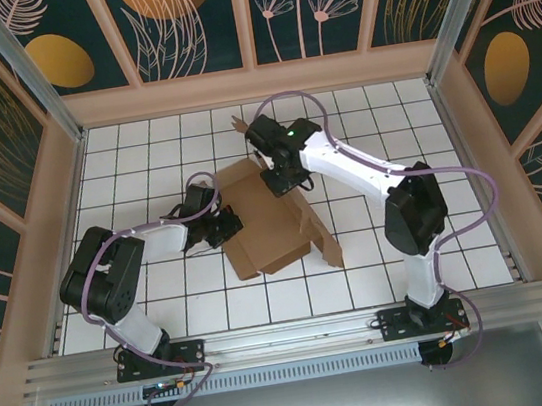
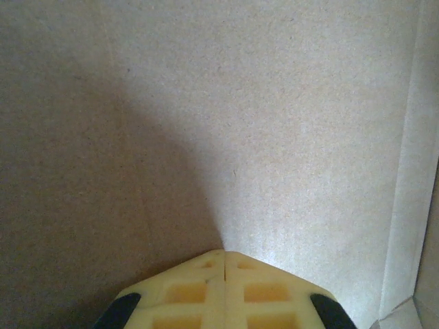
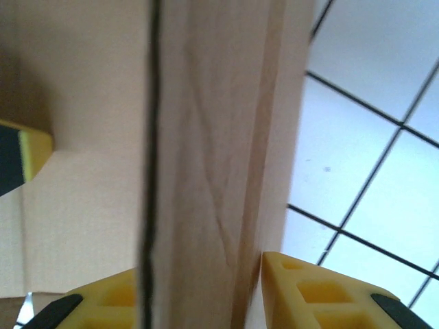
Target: Fold the paper box
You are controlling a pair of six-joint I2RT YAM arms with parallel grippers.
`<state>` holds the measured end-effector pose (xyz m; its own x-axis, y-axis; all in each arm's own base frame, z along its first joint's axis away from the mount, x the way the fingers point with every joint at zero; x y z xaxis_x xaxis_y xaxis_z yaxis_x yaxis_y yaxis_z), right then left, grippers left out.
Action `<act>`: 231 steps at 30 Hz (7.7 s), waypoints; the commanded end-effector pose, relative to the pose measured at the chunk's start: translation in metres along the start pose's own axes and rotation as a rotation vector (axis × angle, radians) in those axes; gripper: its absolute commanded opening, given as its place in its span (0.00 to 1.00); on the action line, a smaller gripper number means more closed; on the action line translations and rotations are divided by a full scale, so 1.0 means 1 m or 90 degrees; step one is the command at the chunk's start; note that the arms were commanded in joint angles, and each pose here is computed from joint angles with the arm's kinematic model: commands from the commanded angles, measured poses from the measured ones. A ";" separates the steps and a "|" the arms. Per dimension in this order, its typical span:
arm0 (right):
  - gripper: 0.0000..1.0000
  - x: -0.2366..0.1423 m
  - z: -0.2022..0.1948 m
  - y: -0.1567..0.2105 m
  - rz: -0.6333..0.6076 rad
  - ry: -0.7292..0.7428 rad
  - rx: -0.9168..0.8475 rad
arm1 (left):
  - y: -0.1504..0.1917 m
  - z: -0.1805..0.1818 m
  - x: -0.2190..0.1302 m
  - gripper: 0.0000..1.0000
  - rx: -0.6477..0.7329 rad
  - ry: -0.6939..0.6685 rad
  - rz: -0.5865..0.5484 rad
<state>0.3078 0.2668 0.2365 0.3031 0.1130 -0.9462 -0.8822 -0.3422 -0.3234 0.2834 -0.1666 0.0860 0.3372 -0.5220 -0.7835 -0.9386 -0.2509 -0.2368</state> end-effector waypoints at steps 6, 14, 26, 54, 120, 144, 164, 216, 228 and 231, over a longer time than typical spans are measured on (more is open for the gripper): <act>0.30 -0.010 -0.050 -0.001 -0.056 -0.022 0.075 | -0.001 0.005 -0.013 0.09 0.007 -0.070 -0.017; 0.30 0.009 -0.072 0.014 -0.048 -0.156 0.153 | -0.019 -0.018 -0.039 0.38 0.031 -0.040 -0.074; 0.31 0.047 -0.086 0.043 -0.015 -0.343 0.255 | -0.022 -0.027 -0.022 0.40 0.034 0.026 -0.025; 0.45 0.107 -0.145 0.075 -0.017 -0.229 0.359 | -0.010 0.006 -0.003 0.31 0.010 -0.067 -0.017; 0.40 0.147 -0.145 0.065 -0.039 0.084 0.320 | 0.005 -0.001 -0.009 0.27 0.026 -0.002 0.036; 0.58 0.208 -0.046 -0.061 -0.043 -0.071 0.166 | 0.020 -0.036 0.029 0.30 0.166 0.009 0.188; 0.66 0.130 -0.012 -0.111 -0.139 -0.278 0.112 | 0.017 -0.072 0.048 0.43 0.209 0.095 0.176; 0.43 0.161 -0.159 -0.118 -0.119 -0.254 0.315 | -0.180 -0.052 0.121 0.02 0.028 0.046 -0.031; 0.46 0.154 -0.118 -0.124 -0.131 -0.301 0.252 | -0.181 -0.050 0.122 0.02 0.028 0.040 -0.024; 0.50 0.166 -0.113 -0.125 -0.110 -0.292 0.241 | -0.180 -0.048 0.122 0.02 0.027 0.040 -0.023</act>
<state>0.5053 0.2134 0.1229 0.3543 0.5509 -0.7557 -0.9267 0.0986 -0.3626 0.5029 -0.2313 0.0848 0.4187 -0.5916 -0.6890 -0.9077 -0.2486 -0.3382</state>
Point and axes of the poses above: each hand's point on the last joint's axis, 136 mm out from that joint toward the fingers, its own x axis out along the fingers, its own z axis along the line the jaws close on, y = z × x, the point moved 9 cm from there along -x, back along the fingers, and after that the axes turned 9 degrees about x, right-handed, at the moved point
